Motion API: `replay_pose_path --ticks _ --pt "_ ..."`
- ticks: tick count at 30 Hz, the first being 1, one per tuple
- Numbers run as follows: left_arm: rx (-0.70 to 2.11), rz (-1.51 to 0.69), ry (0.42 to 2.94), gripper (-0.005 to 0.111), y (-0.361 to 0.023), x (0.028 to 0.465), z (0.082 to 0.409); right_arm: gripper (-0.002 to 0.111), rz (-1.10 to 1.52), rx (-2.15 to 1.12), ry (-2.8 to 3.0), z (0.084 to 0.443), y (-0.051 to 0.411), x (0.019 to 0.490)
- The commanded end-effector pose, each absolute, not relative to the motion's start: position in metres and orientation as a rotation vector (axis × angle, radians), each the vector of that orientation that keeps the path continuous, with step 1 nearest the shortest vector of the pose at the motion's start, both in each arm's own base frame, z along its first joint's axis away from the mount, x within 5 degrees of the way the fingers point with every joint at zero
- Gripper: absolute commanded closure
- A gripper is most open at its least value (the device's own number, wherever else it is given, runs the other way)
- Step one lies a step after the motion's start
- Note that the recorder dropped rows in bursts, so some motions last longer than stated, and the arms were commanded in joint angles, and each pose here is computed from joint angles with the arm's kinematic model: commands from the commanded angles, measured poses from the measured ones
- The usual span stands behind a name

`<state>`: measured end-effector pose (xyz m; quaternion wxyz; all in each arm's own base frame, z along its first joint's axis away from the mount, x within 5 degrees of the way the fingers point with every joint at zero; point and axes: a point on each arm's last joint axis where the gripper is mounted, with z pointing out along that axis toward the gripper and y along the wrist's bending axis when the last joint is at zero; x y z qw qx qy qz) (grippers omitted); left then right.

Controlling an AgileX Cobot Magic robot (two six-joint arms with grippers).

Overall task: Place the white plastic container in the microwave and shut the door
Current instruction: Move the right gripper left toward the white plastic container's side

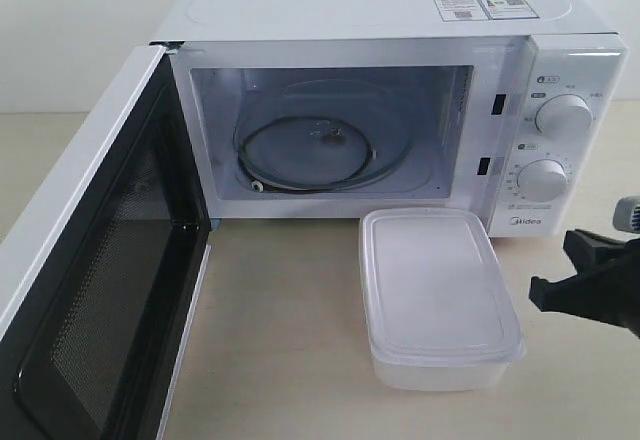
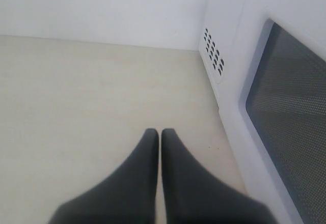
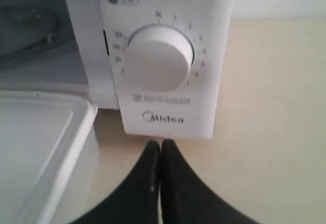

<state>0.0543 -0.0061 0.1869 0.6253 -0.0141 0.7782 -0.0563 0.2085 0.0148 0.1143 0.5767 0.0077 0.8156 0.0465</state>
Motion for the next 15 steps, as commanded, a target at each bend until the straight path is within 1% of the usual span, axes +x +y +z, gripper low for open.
replay_pose_path --ticks 1,11,13,15 --pt "-0.031 -0.130 1.782 0.102 -0.006 0.054 0.186 0.109 0.293 0.278 1.932 0.102 0.015 0.210" --pt "-0.031 -0.130 1.784 0.102 -0.006 0.054 0.186 0.109 0.636 0.749 1.818 0.108 0.011 0.211" --pt "-0.031 -0.130 1.784 0.102 -0.006 0.054 0.186 0.109 0.682 0.750 1.897 0.103 0.008 0.214" --pt "-0.031 -0.130 1.784 0.102 -0.006 0.054 0.186 0.109 0.784 0.666 1.997 0.102 0.004 0.219"
